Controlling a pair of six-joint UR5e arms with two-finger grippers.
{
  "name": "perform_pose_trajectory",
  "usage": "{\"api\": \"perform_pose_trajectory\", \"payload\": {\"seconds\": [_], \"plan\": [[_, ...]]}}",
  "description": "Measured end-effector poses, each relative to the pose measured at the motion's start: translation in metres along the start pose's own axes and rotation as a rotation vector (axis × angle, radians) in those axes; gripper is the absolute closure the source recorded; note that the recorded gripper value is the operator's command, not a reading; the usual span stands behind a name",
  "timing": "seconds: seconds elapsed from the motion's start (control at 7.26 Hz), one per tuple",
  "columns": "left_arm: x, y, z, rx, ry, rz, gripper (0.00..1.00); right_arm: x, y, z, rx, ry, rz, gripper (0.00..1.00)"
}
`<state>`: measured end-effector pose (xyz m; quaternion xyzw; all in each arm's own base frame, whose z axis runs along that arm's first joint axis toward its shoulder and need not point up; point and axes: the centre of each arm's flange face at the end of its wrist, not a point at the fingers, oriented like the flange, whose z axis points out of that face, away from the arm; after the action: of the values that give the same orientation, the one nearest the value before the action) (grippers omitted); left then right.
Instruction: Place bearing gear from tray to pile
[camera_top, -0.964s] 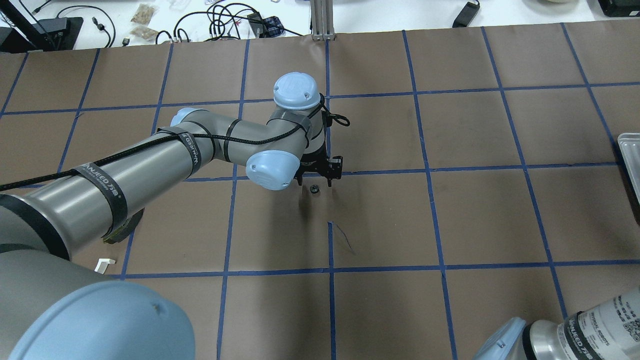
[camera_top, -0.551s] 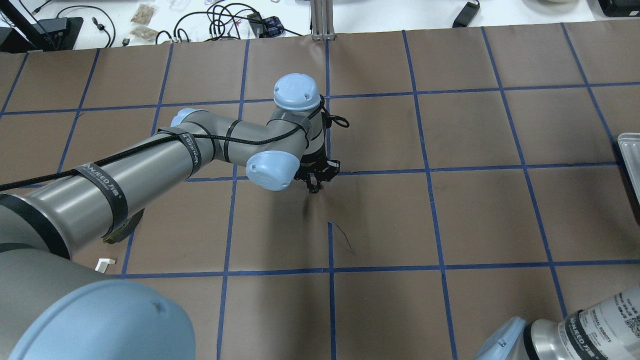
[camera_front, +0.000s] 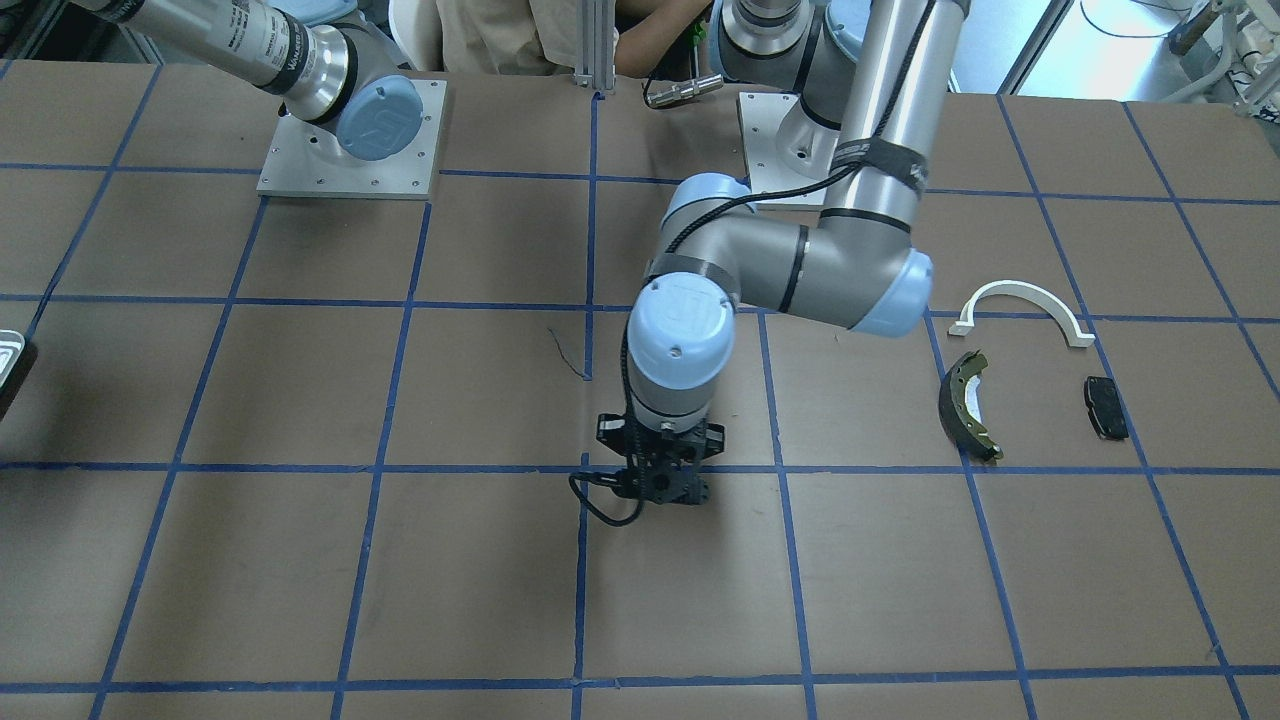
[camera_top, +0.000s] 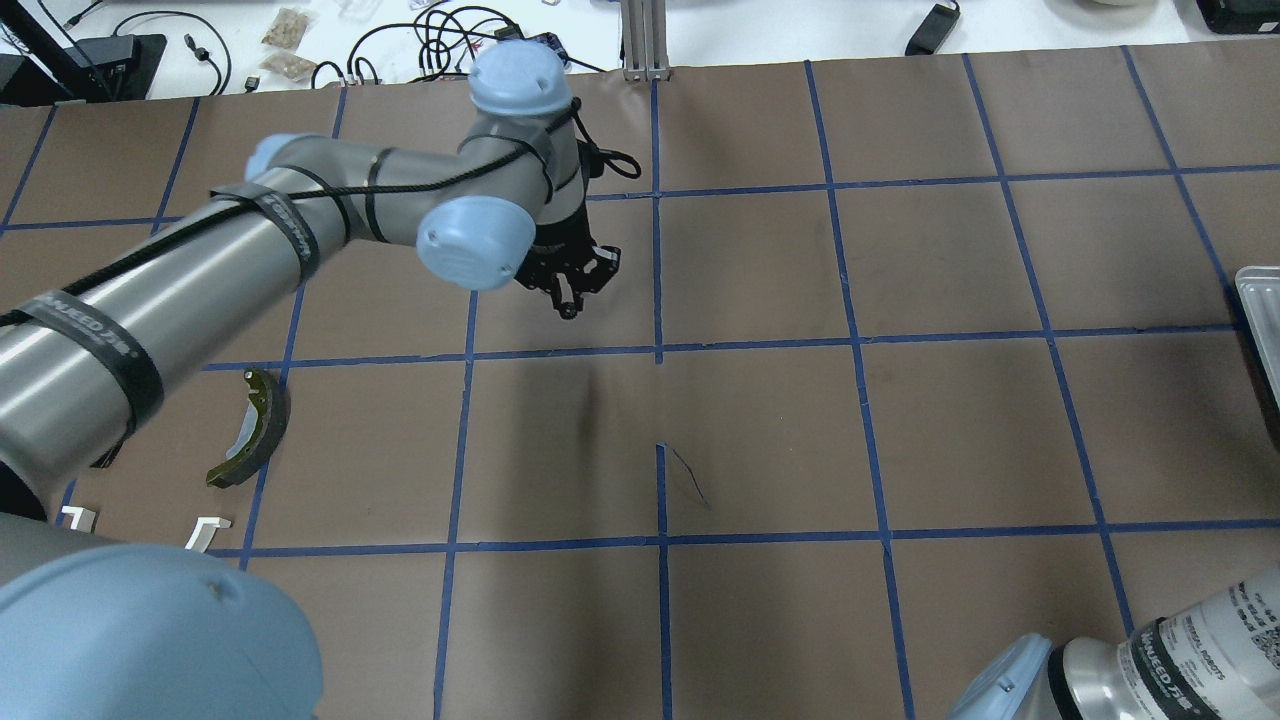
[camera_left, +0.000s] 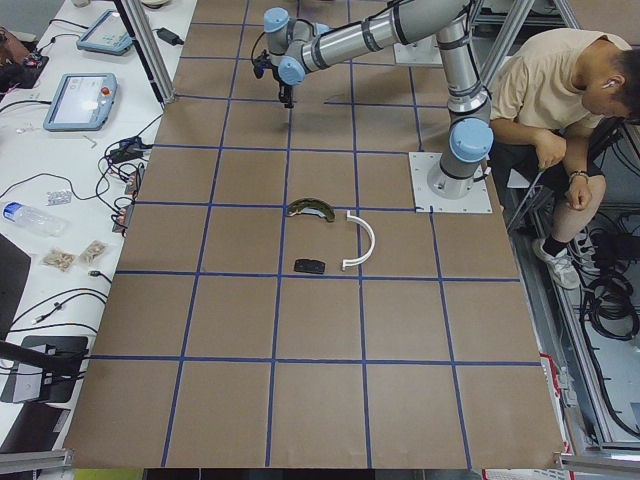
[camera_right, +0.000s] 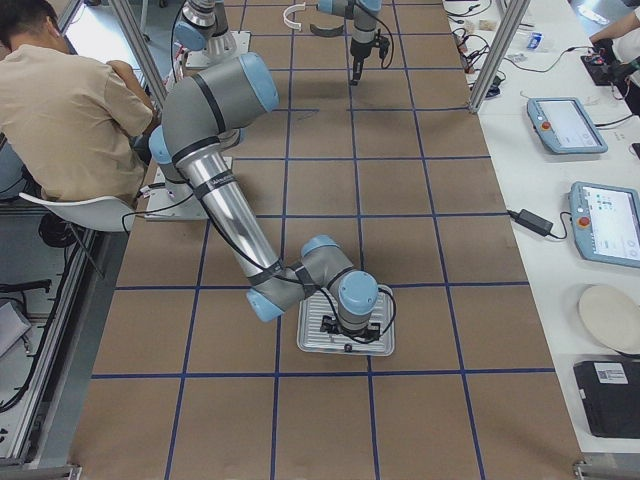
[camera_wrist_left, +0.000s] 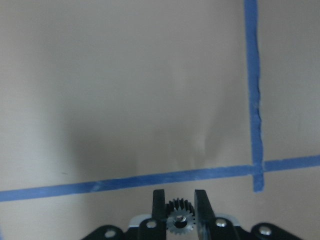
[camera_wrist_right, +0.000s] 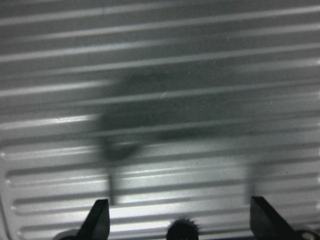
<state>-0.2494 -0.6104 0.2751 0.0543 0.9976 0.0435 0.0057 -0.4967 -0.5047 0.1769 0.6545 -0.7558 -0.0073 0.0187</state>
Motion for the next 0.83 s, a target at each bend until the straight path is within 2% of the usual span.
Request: {"api": "perform_pose_trajectory", "payload": {"seconds": [0.28,0.41,0.55,0.83], "plan": [[-0.121,-0.024,-0.073,-0.061,-0.004,0.028,1.00,0.000,0.001,0.001,-0.001,-0.001,-0.013,0.00],[-0.182,-0.025,-0.088,-0.080,-0.021,0.042,1.00,0.001,0.001,0.001,-0.007,0.001,-0.014,0.00],[-0.248,-0.018,-0.091,-0.101,-0.036,0.038,1.00,0.001,0.002,0.002,-0.013,0.003,-0.015,0.00],[-0.365,0.012,-0.072,-0.149,-0.011,-0.029,1.00,0.002,0.003,0.004,-0.019,0.007,-0.015,0.00]]}}
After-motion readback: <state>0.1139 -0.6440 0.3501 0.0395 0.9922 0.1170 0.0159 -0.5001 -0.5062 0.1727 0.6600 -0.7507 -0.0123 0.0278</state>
